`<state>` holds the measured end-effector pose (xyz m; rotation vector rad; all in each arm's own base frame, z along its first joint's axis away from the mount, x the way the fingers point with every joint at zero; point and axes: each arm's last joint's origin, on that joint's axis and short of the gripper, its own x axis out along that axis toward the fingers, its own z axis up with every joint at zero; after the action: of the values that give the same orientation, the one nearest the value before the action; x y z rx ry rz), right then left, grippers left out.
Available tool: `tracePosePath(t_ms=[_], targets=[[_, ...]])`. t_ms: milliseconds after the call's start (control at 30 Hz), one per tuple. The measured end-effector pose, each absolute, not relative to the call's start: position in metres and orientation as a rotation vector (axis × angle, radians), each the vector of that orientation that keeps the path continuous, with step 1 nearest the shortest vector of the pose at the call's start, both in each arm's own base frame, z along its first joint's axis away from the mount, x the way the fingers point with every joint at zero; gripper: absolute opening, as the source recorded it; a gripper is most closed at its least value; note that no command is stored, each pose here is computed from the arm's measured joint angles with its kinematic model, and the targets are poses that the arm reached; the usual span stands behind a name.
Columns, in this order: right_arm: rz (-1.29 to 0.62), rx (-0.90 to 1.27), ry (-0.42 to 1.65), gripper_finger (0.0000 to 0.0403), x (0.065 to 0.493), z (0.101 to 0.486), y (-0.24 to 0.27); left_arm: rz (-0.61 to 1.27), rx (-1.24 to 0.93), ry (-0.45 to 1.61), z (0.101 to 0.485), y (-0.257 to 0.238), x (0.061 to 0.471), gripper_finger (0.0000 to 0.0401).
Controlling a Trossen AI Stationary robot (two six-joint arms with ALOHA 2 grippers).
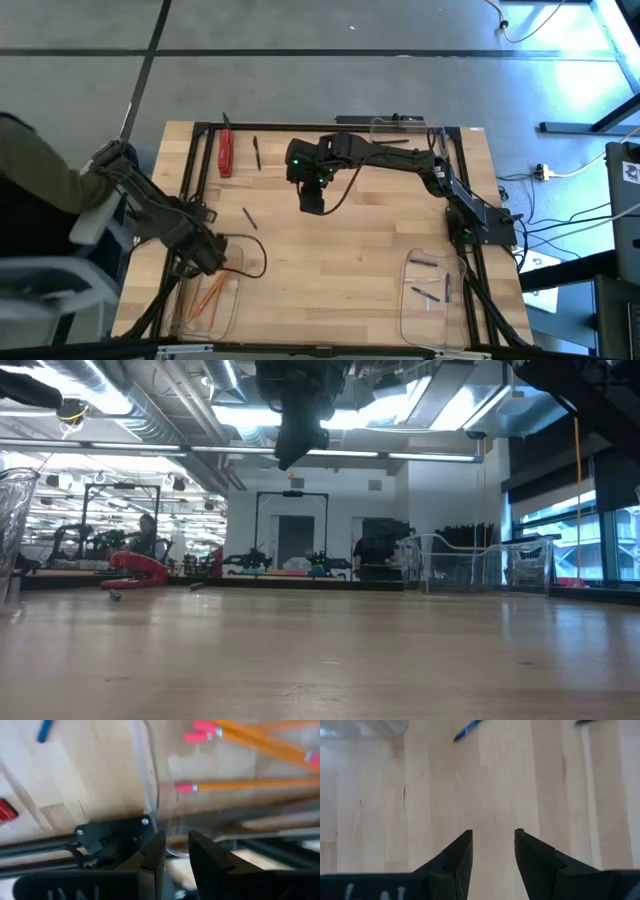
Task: Sort crayons/erasers/pens/pencils in bins
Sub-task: Put the blue crayon into the bottom right transparent bin
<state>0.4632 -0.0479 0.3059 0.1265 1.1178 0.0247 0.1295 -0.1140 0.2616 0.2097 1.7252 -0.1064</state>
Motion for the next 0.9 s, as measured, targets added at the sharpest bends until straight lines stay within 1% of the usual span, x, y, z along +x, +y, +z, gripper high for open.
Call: tracePosePath(t_ms=[133,400,567,733,900], targets=[[0.025,0.116,1.048,0.0143,0.469,0.309,-0.049,0.056,0.023,1.608,0.276,-0.100,0.122,0.0077],[0.065,0.026,0.920,0.0143,0.479,0.316,-0.048,0.379,-0.334,1.350,0.296,-0.070,0.107,0.0077],[0.048,0.049,0.849,0.0143,0.488,0.316,-0.049,0.544,-0.530,1.206,0.303,-0.059,0.100,0.0077],[0.006,0.134,0.818,0.0143,0.505,0.290,-0.050,0.657,-0.664,1.081,0.307,-0.053,0.095,0.0077],[0.002,0.154,0.778,0.0143,0.527,0.261,-0.046,0.679,-0.687,1.044,0.308,-0.051,0.094,0.0077]])
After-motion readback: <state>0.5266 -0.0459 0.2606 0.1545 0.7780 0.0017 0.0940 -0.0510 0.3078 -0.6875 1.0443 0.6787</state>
